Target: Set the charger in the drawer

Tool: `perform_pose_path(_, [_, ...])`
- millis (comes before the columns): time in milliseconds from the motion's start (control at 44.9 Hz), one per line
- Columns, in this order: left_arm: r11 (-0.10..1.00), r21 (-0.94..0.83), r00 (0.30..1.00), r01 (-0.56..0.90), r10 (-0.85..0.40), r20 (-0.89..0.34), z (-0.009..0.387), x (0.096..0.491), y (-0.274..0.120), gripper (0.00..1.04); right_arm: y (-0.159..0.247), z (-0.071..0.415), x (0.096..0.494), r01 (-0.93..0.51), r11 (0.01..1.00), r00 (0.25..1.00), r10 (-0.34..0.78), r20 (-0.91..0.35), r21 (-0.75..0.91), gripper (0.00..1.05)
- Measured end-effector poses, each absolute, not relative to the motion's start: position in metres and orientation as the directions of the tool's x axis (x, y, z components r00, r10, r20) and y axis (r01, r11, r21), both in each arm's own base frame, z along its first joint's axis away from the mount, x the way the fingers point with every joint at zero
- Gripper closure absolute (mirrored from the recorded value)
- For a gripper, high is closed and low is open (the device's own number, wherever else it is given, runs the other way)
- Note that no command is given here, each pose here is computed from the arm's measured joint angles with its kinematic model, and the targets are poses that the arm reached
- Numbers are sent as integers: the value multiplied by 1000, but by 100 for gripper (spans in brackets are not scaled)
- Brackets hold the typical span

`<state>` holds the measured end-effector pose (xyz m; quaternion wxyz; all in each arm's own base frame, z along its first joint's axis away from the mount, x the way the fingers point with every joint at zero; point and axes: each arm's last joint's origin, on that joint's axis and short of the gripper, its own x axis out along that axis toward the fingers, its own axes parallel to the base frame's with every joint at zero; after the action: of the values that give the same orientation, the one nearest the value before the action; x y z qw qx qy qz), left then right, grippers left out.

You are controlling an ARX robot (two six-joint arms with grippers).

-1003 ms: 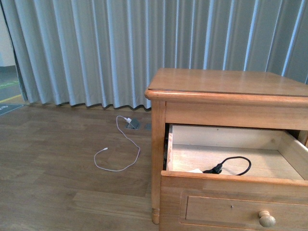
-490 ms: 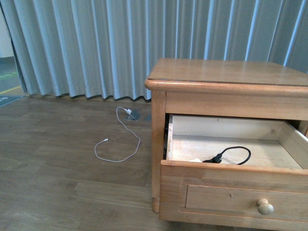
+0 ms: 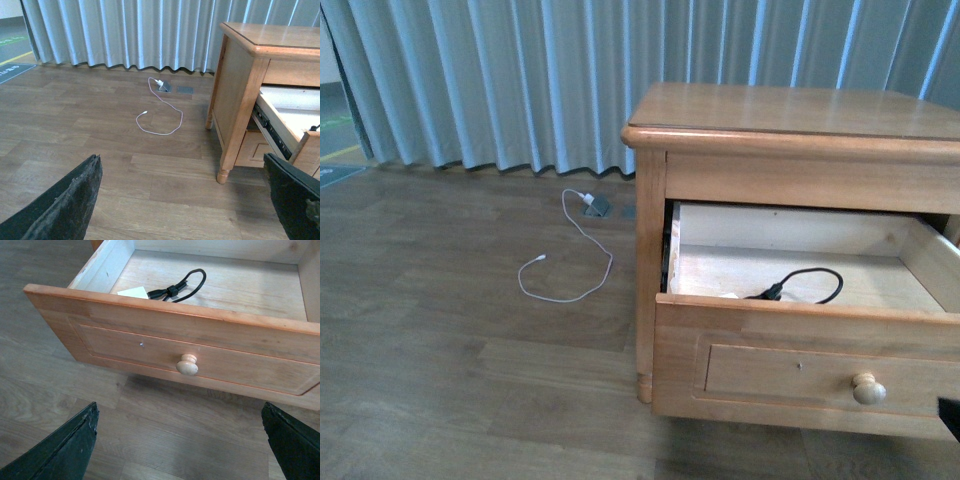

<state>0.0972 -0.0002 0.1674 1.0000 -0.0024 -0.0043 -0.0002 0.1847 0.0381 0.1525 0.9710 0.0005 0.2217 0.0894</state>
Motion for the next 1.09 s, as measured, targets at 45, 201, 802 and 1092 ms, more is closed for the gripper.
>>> perform_pose_path(45, [1000, -4, 1000, 0, 0, 9, 167, 97, 0, 6, 41, 150, 191, -179, 983, 880, 178, -441, 40, 8])
perform_pose_path(201, [1000, -4, 1000, 0, 0, 9, 167, 97, 0, 6, 50, 137, 213, -199, 980, 854, 189, -484, 31, 8])
perform_pose_path(802, [1000, -5, 1000, 0, 0, 9, 167, 97, 0, 6, 73, 97, 323, -132, 991, 858, 104, -503, -20, 8])
perform_pose_path(1092, [1000, -4, 1000, 0, 0, 9, 167, 97, 0, 6, 76, 94, 394, -68, 996, 910, 38, -413, -56, 8])
